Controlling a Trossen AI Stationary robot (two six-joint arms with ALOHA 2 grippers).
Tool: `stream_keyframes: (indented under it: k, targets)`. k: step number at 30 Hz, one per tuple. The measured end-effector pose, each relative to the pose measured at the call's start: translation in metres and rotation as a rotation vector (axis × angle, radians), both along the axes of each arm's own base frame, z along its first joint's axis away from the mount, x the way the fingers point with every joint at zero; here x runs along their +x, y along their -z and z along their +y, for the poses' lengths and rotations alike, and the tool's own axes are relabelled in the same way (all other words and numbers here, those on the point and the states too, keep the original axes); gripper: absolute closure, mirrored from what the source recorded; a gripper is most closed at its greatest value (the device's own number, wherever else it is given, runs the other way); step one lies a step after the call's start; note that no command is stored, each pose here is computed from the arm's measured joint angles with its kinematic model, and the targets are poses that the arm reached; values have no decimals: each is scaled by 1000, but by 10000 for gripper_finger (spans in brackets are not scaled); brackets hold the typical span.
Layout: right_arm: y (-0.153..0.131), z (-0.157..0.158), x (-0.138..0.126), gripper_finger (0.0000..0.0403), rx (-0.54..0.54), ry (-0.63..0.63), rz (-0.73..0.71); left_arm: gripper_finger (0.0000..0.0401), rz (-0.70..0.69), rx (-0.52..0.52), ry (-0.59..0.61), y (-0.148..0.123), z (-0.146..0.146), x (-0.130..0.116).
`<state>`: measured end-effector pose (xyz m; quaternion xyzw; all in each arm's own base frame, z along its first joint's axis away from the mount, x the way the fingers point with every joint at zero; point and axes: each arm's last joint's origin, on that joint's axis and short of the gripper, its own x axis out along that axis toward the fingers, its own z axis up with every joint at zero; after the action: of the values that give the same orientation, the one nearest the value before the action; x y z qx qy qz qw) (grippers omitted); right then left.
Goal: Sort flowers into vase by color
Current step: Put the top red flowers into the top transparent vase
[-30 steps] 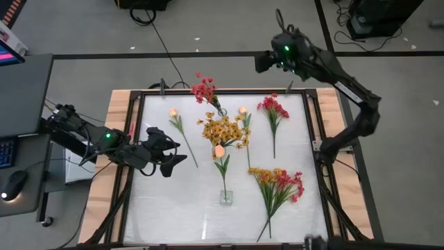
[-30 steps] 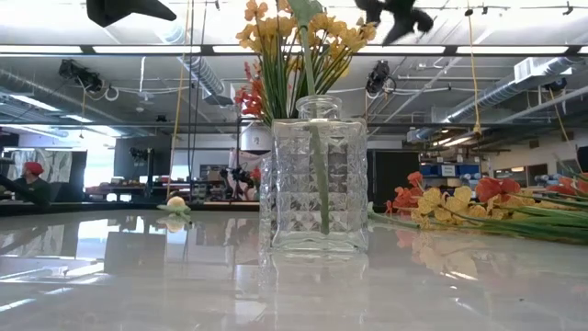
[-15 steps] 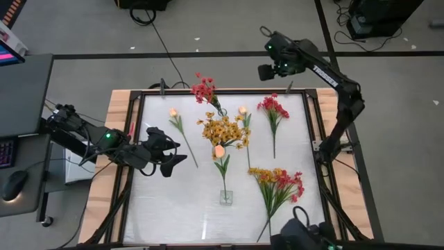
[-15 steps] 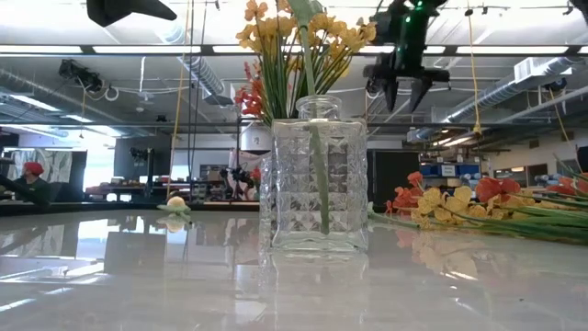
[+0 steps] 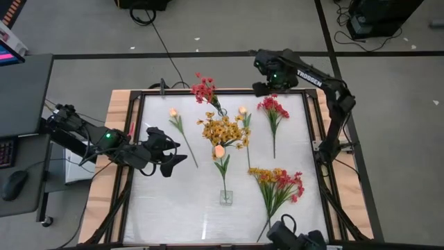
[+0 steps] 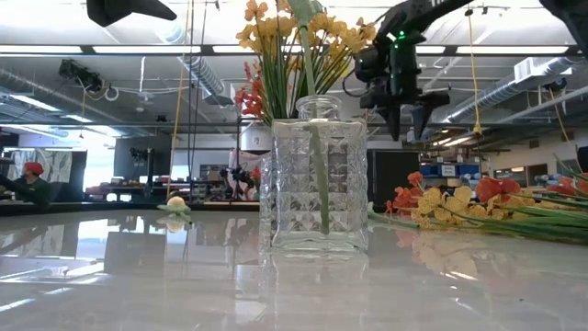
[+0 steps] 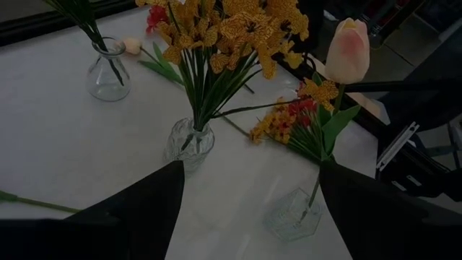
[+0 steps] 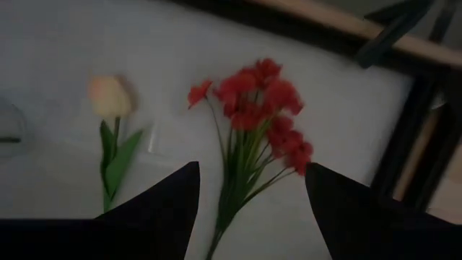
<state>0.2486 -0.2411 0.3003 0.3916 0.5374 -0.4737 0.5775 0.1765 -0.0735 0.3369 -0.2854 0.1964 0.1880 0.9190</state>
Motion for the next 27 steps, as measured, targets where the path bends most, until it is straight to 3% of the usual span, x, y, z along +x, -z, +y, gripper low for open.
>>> stream_keyframes:
  k: [9, 17, 27]
  targets:
    - [29, 43, -14, 142, -50, 30, -80, 74, 0, 0, 0, 0, 0, 0]
    - [69, 80, -33, 142, -6, 106, -135, 74, 0, 0, 0, 0, 0, 0]
    - [101, 92, -38, 142, -25, 203, -185, 74, 0, 0, 0, 0, 0, 0]
